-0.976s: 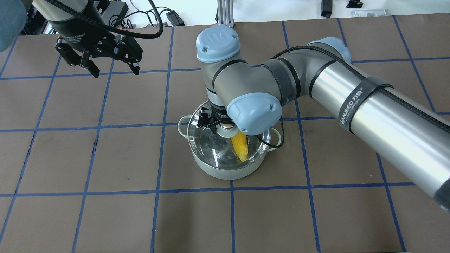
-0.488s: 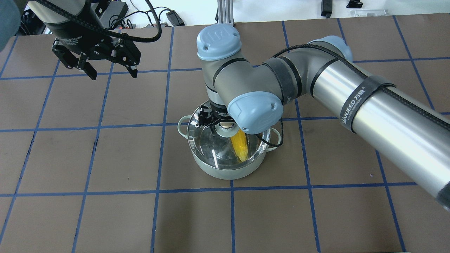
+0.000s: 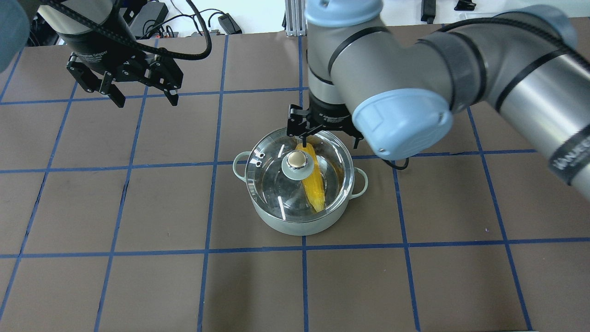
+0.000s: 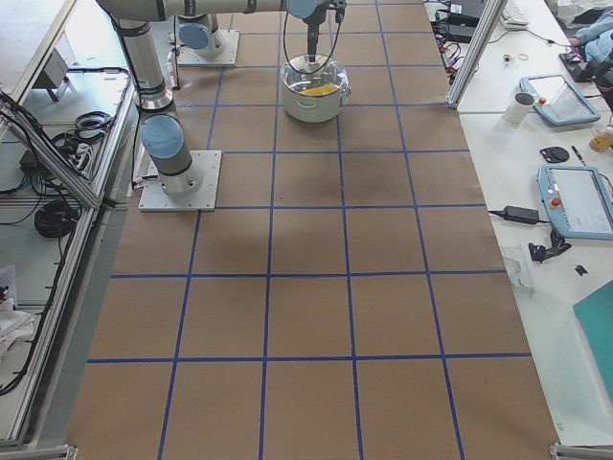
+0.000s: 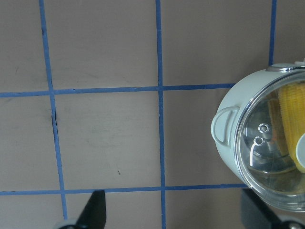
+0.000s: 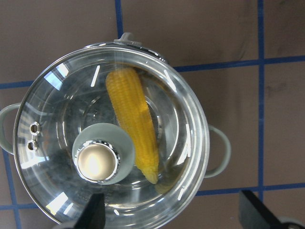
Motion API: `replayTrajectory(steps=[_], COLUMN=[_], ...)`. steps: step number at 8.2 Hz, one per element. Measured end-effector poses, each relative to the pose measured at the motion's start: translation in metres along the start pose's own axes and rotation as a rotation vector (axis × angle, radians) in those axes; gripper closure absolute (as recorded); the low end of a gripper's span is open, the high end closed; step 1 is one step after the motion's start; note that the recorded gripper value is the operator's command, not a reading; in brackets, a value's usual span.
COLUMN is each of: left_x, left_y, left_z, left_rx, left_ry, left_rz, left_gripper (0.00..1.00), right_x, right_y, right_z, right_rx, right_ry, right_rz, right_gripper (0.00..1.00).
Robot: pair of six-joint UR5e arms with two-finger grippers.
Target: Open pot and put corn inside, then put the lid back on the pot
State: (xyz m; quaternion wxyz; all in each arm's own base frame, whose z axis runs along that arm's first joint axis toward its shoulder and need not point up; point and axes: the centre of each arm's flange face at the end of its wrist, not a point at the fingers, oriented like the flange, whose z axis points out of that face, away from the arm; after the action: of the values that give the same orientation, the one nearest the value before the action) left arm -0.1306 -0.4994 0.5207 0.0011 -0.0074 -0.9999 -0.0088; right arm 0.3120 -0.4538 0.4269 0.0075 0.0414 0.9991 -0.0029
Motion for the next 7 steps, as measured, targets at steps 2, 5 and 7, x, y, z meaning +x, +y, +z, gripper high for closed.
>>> replayTrajectory(steps=[2, 5, 7], left_x=[0.000, 0.000, -0.001], left_y=[0.000, 0.000, 0.001], left_z=[0.003, 0.004, 0.003], left_rx=[-0.006, -0.006, -0.007], left_ry=[-0.001, -0.001, -0.008], left_rz=[0.000, 0.000, 0.001], left_gripper=[0.00, 0.00, 0.00], right_x=[0.073, 0.131, 0.146], right_y=[-0.005, -0.008, -0.009], right_z=[-0.052, -0.087, -0.098], right_rx=[0.014, 0.054, 0.084], right_ry=[-0.002, -0.002, -0.002], right_rz=[-0.058, -0.162, -0.157], right_gripper=[0.00, 0.00, 0.00])
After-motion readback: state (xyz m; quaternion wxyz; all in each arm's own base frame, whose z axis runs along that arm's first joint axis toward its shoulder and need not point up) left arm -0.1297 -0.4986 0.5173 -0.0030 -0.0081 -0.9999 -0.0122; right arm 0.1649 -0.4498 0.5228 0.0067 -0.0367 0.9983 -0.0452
